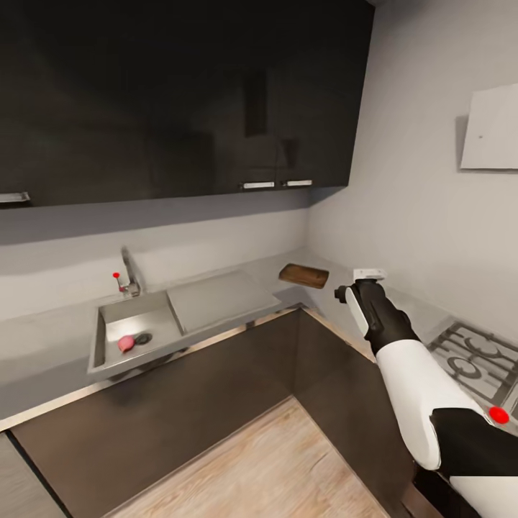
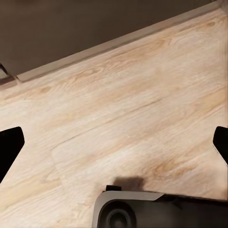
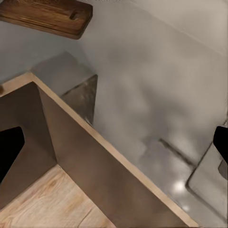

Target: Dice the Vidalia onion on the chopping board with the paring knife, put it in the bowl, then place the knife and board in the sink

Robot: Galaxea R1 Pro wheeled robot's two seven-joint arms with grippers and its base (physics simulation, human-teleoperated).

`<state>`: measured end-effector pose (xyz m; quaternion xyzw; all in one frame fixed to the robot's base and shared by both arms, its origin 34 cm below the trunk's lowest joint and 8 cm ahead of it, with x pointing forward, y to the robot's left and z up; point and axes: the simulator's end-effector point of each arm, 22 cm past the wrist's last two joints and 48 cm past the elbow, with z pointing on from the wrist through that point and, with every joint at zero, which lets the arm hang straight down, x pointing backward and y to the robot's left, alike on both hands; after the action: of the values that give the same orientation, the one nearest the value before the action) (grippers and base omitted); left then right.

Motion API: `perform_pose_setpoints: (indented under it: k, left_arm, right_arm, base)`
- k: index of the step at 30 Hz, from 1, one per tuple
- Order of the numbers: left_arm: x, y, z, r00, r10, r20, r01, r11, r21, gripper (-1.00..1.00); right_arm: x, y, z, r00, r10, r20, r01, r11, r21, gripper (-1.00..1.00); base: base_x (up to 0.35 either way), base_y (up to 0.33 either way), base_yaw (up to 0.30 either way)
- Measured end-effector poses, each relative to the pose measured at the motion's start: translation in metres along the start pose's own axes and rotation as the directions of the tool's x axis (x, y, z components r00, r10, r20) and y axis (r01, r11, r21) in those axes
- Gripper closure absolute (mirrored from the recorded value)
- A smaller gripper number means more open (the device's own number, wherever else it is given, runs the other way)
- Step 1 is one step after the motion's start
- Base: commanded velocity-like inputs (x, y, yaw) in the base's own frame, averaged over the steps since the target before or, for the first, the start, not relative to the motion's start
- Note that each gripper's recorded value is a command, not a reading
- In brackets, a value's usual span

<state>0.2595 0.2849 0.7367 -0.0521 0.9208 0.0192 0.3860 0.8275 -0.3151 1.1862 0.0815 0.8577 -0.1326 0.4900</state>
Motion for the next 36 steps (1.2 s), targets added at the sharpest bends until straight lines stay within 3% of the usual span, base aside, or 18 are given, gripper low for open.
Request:
perform_pose_setpoints:
  k: [10, 26, 36]
  left_arm:
    - [0.000, 0.000, 0.000, 1.000, 0.000, 0.000, 0.000, 1.000, 0.000, -1.00]
    - [0.001, 0.000, 0.000, 1.000, 0.000, -0.001, 0.000, 1.000, 0.000, -1.00]
    - [0.006, 0.000, -0.001, 1.000, 0.001, -0.013, -0.001, 1.000, 0.000, -1.00]
  right_arm:
    - [0.003, 0.002, 0.002, 1.000, 0.000, -0.001, 0.000, 1.000, -0.005, -1.00]
    - [0.003, 0.008, 0.002, 1.000, 0.000, -0.003, 0.000, 1.000, -0.022, -1.00]
    - [0.004, 0.015, 0.002, 1.000, 0.000, -0.003, 0.000, 0.999, -0.054, -1.00]
  base:
    - [0.304, -0.136, 0.000]
    - [0.306, -0.010, 0.000]
    - [0.064, 0.000, 0.000]
